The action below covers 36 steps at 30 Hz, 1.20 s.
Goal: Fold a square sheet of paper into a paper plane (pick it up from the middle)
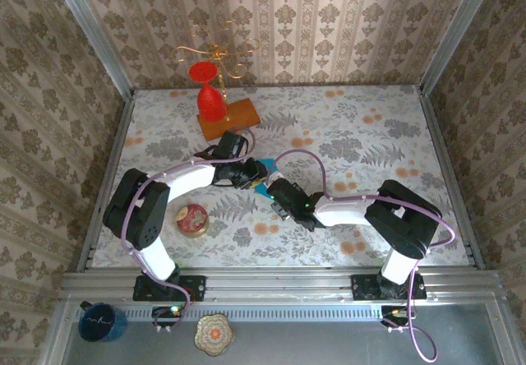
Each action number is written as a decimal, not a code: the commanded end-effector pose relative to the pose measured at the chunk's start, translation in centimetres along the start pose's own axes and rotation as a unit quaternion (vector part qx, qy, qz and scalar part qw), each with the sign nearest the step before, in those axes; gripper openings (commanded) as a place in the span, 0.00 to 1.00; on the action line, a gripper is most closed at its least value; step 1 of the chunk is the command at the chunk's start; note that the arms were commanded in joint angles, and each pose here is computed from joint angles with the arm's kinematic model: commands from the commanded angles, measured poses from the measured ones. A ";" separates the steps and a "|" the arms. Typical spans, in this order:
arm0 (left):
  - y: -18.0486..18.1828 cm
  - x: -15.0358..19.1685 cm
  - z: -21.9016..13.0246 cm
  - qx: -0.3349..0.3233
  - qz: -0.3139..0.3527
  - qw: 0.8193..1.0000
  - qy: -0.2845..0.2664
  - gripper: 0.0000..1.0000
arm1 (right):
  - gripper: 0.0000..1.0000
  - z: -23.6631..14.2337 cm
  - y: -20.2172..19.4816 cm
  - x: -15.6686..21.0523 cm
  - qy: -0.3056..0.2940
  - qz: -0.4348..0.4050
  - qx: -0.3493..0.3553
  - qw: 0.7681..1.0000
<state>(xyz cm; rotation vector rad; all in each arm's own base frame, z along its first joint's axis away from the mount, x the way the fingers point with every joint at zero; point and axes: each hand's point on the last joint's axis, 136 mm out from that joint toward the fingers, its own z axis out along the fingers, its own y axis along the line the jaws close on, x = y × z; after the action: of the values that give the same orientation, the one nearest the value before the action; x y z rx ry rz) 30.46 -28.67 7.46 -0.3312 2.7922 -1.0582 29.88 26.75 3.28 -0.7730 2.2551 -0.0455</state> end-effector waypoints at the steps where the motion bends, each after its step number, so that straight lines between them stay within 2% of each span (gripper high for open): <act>1: 1.0 -0.6 -1.7 -0.016 -0.006 0.999 -0.030 0.39 | 0.05 -0.7 0.5 0.5 0.002 0.002 -0.018 1.000; 3: 1.7 -0.5 -2.2 -0.024 -0.008 0.999 -0.043 0.45 | 0.05 -0.7 1.0 0.9 0.008 0.006 -0.033 0.999; 6: 2.3 -0.4 -3.1 -0.026 -0.010 0.998 -0.065 0.49 | 0.04 -0.6 1.8 1.2 0.014 0.018 -0.058 0.998; 12: 3.5 0.2 -4.7 -0.028 -0.014 0.995 -0.099 0.51 | 0.03 -0.3 2.8 1.8 0.024 0.054 -0.097 0.994; 18: 3.7 1.1 -4.7 -0.016 -0.002 0.995 -0.094 0.51 | 0.01 -0.5 3.6 1.6 0.041 0.103 -0.156 0.982; 29: 2.1 2.6 -2.0 0.020 0.038 0.998 -0.049 0.50 | 0.00 -0.5 4.0 1.1 0.064 0.233 -0.277 0.930; 36: 1.5 3.5 -0.2 0.030 0.055 0.998 -0.020 0.50 | 0.00 -0.6 3.6 0.9 0.071 0.296 -0.318 0.898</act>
<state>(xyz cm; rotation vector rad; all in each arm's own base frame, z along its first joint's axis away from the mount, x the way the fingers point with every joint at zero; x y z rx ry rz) 26.37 -26.80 5.32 -0.2778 2.7386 -1.0248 28.03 28.44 2.35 -0.4055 2.5434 0.8546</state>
